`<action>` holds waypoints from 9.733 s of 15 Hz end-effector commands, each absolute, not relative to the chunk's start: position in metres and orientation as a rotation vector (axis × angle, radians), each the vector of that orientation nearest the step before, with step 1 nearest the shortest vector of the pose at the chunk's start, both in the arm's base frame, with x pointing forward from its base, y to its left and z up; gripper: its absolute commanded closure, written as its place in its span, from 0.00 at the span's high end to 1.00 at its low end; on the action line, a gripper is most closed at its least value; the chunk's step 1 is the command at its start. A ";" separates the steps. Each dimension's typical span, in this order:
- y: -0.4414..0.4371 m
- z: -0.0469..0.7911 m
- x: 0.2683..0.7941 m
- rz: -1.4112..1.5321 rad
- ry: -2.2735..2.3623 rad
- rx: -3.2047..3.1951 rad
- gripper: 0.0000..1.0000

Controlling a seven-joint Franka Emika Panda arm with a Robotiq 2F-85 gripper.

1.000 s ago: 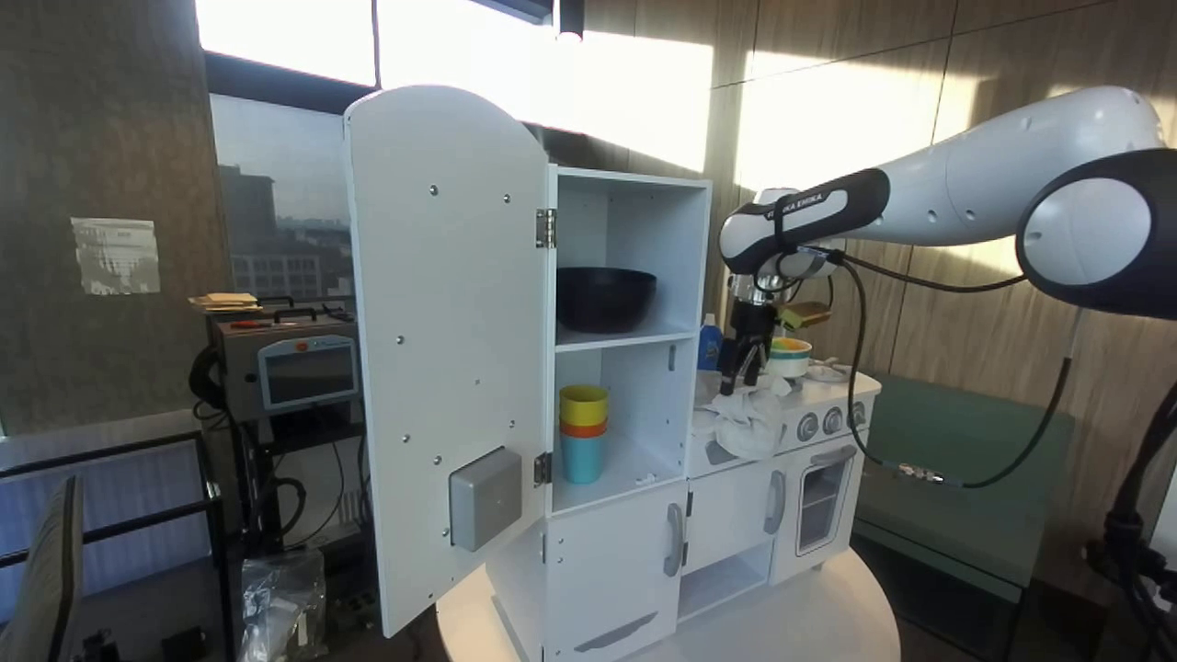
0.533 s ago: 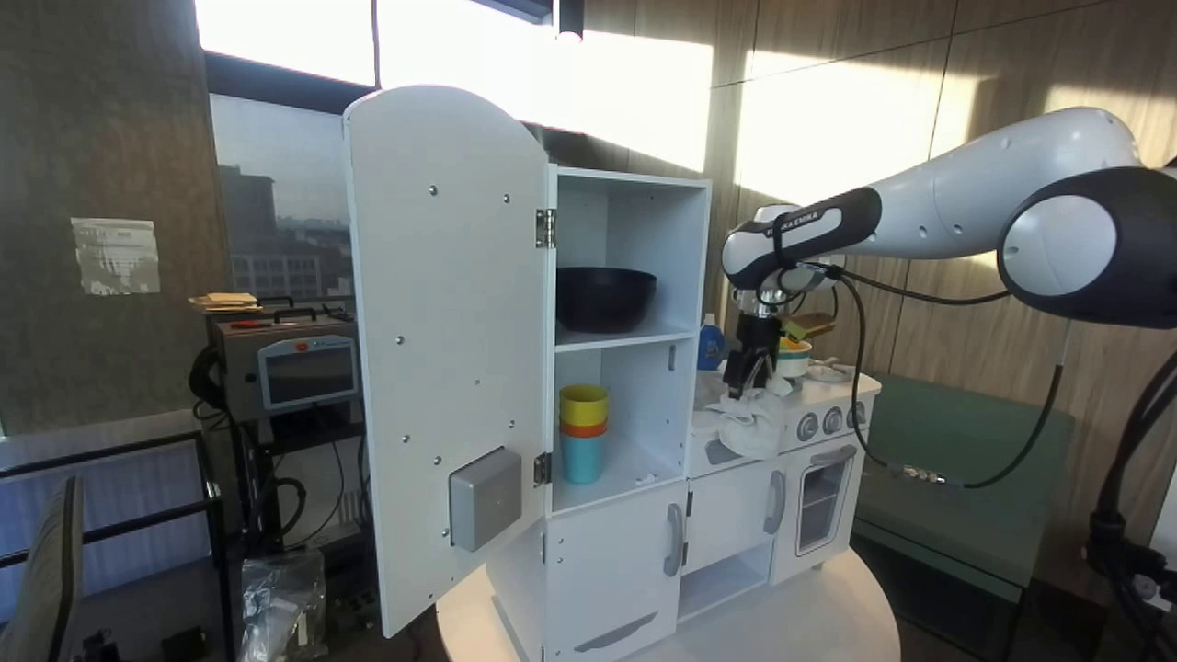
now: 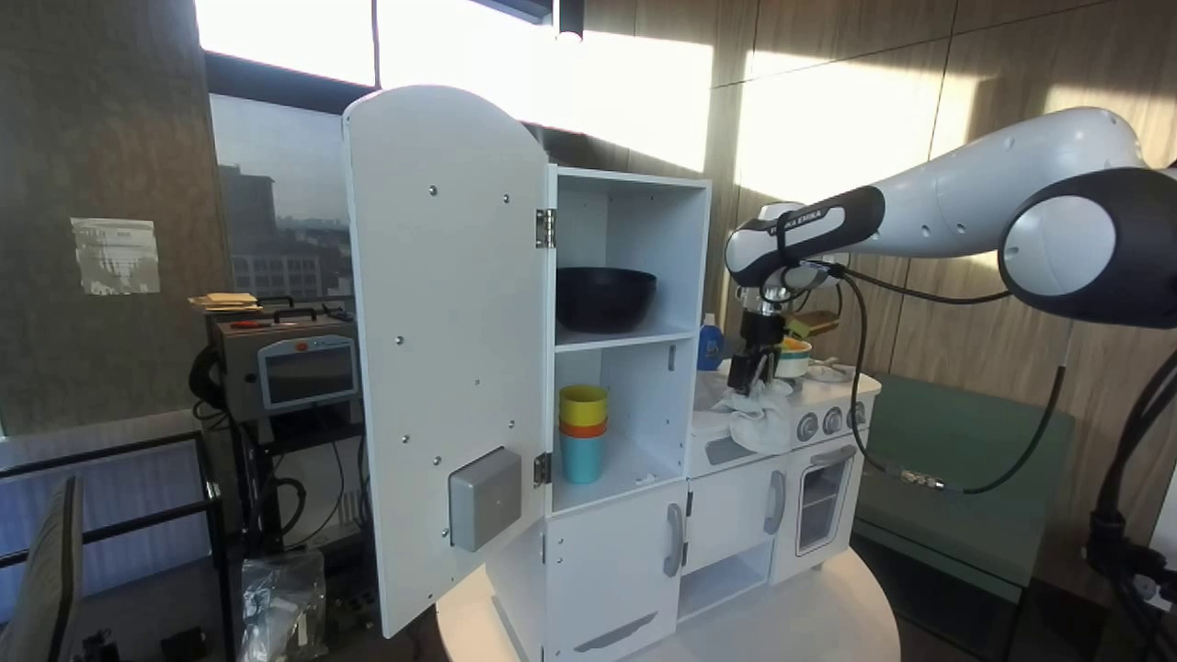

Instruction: Use the towel to clean the sink

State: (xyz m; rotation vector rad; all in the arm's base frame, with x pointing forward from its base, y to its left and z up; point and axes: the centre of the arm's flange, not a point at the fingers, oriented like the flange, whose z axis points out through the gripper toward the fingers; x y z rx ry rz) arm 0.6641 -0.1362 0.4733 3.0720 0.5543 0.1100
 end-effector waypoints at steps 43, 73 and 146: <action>-0.103 0.438 0.714 0.301 0.961 3.124 0.08; -0.113 0.462 0.721 0.278 0.986 2.890 0.08; -0.237 0.226 0.539 0.623 -0.284 3.236 0.11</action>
